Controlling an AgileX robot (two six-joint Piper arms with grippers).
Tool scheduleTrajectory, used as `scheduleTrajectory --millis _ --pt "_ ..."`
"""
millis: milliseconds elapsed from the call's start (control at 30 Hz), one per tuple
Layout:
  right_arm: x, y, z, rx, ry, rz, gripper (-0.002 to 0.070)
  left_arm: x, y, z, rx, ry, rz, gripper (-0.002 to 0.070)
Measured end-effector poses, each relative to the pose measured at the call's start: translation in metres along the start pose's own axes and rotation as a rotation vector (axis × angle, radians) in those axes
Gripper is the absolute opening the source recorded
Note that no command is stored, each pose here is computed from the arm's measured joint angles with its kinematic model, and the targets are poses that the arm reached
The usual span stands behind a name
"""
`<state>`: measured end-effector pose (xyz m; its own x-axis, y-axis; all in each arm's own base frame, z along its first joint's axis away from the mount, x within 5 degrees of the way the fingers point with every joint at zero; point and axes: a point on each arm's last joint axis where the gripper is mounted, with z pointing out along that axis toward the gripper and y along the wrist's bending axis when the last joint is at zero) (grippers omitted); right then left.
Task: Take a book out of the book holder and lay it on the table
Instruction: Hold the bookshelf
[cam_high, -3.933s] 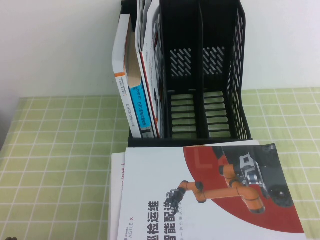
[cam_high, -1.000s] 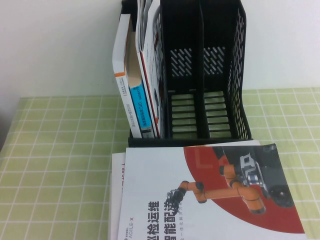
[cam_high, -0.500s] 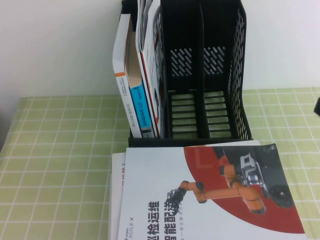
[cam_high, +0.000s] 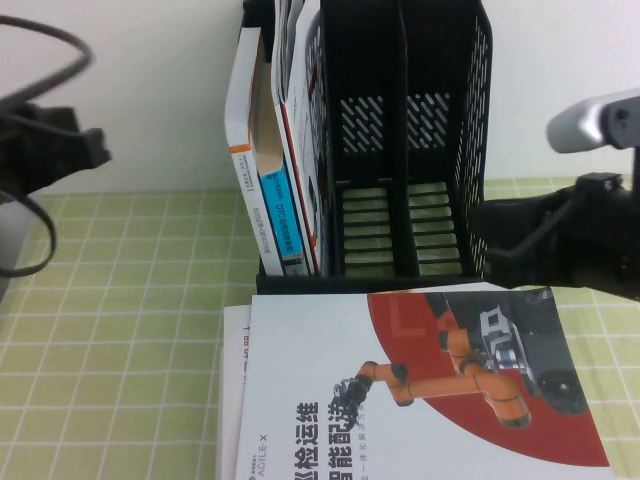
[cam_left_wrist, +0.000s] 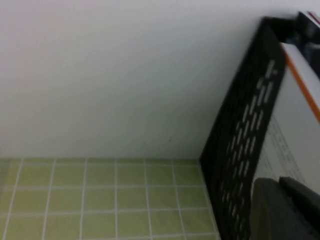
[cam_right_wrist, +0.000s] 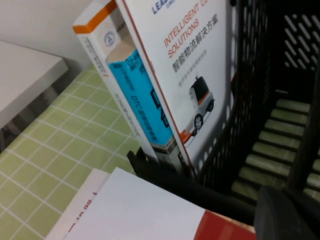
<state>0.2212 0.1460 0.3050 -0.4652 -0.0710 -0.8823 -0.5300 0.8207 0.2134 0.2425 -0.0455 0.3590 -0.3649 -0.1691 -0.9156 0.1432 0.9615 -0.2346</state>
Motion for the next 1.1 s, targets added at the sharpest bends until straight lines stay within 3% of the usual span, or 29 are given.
scheduleTrajectory --millis 200,300,500,733,933,1100 --pt "-0.004 0.016 0.037 -0.025 0.019 -0.045 -0.0002 -0.002 -0.060 0.017 0.219 0.039 0.482 -0.0003" --pt "-0.016 0.021 0.045 -0.037 0.000 -0.052 -0.0002 0.001 -0.070 0.025 0.254 0.065 0.546 -0.0003" --pt "-0.031 0.024 0.046 -0.044 -0.041 -0.054 -0.0002 0.001 -0.073 0.040 0.283 0.141 0.528 -0.0002" --pt "-0.036 0.027 0.045 -0.062 -0.041 -0.056 -0.0002 -0.008 -0.086 0.053 0.462 0.256 0.450 -0.0003" --pt "-0.034 0.028 0.045 -0.080 -0.024 -0.033 -0.0002 -0.027 -0.061 0.069 0.476 0.246 0.210 -0.0003" --pt "-0.039 0.029 0.055 -0.081 -0.024 -0.026 -0.0002 -0.036 -0.051 0.072 0.432 0.188 0.154 -0.0003"
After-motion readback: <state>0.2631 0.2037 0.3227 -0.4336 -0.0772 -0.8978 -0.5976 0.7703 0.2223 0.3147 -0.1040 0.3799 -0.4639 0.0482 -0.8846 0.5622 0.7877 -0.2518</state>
